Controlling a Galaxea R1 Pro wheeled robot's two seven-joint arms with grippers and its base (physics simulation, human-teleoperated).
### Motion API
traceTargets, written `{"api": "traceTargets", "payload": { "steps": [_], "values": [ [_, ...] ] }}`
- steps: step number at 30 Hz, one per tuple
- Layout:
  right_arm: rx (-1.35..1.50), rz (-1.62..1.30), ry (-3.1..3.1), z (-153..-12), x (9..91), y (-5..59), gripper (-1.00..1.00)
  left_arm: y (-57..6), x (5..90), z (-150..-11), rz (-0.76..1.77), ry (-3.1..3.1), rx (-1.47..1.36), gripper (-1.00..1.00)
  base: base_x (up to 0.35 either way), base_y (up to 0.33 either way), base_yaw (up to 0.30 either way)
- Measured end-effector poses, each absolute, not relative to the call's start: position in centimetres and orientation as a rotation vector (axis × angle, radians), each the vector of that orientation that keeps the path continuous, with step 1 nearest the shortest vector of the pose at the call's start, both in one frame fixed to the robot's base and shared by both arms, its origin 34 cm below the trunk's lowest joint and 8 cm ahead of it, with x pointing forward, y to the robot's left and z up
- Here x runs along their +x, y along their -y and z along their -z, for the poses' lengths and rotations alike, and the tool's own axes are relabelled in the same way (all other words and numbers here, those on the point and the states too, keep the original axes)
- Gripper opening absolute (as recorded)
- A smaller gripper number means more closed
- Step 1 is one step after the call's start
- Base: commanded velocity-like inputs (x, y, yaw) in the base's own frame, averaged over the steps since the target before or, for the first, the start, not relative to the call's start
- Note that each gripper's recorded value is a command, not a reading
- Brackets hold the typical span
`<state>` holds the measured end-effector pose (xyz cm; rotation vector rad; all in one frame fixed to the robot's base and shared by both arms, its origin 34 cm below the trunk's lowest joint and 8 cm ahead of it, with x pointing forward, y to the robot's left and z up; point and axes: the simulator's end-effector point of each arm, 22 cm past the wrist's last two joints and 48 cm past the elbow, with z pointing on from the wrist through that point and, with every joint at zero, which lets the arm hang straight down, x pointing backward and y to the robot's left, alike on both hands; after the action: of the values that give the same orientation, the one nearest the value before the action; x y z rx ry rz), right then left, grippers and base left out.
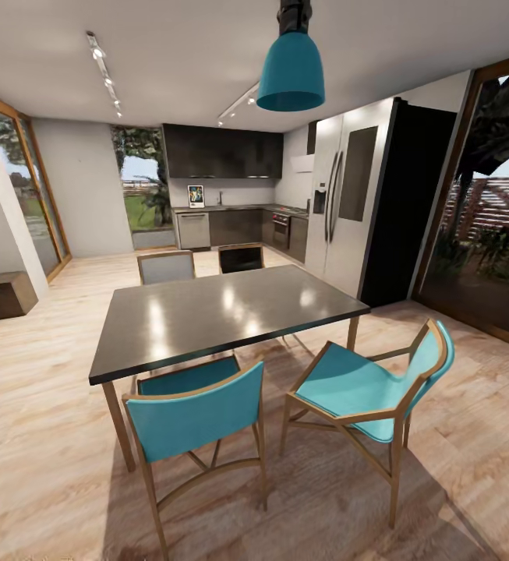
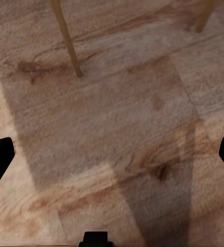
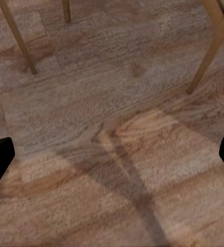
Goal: Pick up the poster from the kitchen countertop and hang it on one of the wall nails in the kitchen.
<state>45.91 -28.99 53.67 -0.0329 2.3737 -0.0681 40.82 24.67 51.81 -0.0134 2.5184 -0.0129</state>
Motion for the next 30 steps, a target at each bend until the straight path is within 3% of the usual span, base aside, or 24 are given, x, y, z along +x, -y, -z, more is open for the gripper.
{"api": "traceTargets", "payload": {
  "steps": [10,30],
  "values": [
    [-0.035,0.065,-2.374,-53.66,45.90,28.88,1.00,-24.76,40.77,-51.77,0.011,-2.520,-0.013,1.00,0.000,0.080,0.137],
    [-0.034,0.067,-2.374,-53.65,45.89,28.90,1.00,-24.78,40.76,-51.77,0.011,-2.520,-0.013,1.00,0.000,0.283,0.267]
  ]
}}
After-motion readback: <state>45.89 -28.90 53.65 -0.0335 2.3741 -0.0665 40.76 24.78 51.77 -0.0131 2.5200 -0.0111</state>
